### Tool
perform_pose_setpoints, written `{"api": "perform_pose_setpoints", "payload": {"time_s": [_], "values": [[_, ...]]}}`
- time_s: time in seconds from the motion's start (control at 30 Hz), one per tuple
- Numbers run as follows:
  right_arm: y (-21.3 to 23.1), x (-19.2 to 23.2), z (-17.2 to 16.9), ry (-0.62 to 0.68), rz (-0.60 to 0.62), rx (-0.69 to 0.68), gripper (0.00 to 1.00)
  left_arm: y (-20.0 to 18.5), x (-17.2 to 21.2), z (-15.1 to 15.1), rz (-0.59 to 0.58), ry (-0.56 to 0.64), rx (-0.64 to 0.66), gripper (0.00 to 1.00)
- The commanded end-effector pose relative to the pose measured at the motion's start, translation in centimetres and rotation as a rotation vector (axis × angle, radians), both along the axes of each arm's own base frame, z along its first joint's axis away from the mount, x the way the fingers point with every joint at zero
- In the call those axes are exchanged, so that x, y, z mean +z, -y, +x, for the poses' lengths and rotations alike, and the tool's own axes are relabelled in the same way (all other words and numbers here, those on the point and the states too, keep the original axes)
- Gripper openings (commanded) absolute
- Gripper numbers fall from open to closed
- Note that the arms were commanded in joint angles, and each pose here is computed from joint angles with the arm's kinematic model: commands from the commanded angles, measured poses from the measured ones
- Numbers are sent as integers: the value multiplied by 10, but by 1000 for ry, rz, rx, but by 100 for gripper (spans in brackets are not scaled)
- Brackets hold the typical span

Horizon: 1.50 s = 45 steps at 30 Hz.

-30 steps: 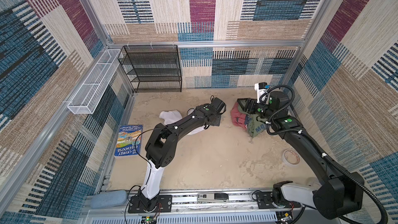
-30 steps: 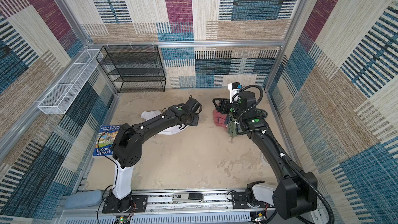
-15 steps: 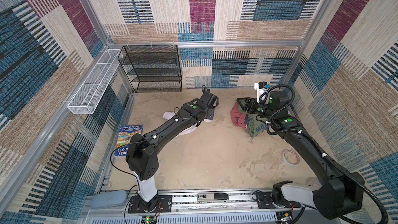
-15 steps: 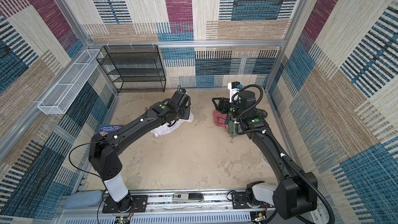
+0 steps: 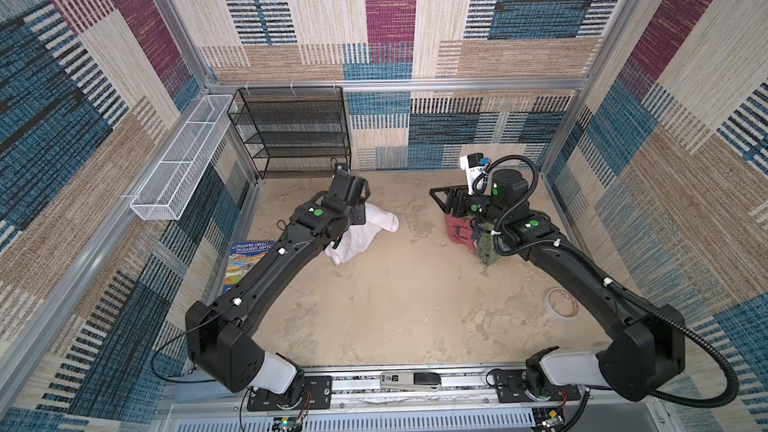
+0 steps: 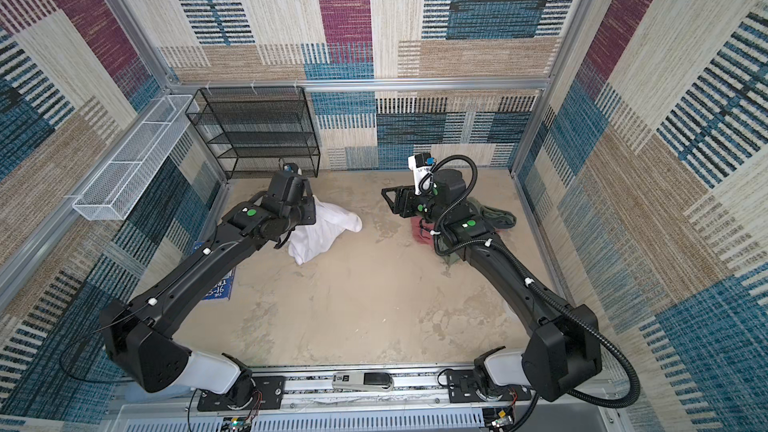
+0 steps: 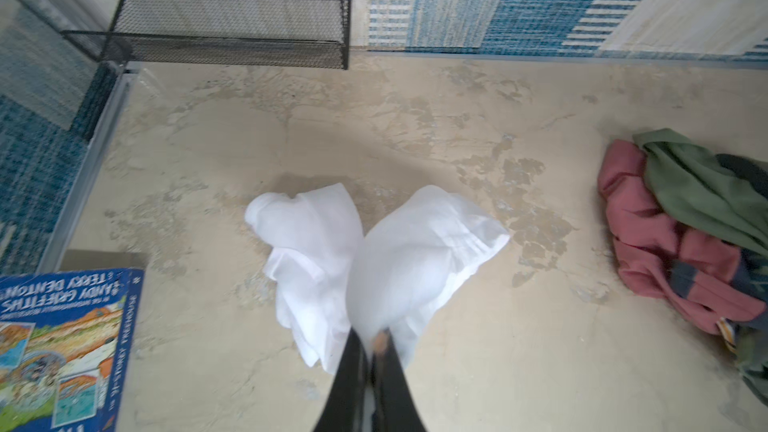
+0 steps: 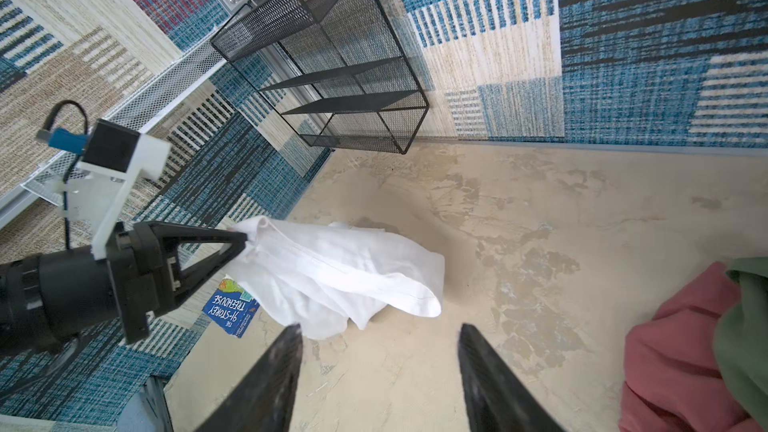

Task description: Pick out a specific cloth from the pile

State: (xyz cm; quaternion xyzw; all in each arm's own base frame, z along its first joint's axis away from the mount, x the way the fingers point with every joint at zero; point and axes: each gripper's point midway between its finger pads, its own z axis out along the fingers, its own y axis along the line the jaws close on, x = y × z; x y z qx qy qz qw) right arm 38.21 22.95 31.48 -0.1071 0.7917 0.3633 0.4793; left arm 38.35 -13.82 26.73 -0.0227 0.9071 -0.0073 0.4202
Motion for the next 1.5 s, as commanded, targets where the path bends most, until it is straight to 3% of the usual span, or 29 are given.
{"api": "perform_pose_setpoints", "payload": {"time_s": [0.0, 0.2, 0.5, 1.13, 1.47], "values": [[-14, 11, 2, 41, 22, 24, 63, -26, -1, -13, 12, -21, 45, 0], [-38, 9, -1, 38, 23, 75, 63, -75, -5, -32, 52, -44, 158, 0], [-61, -2, 0, 14, 24, 143, 62, -110, -35, -47, 84, -116, 263, 0], [-62, -22, 6, -19, -10, 128, 63, -124, -97, 5, 212, -244, 329, 0], [-61, -26, 9, -35, -19, 114, 63, -131, -136, 16, 244, -309, 385, 2]]}}
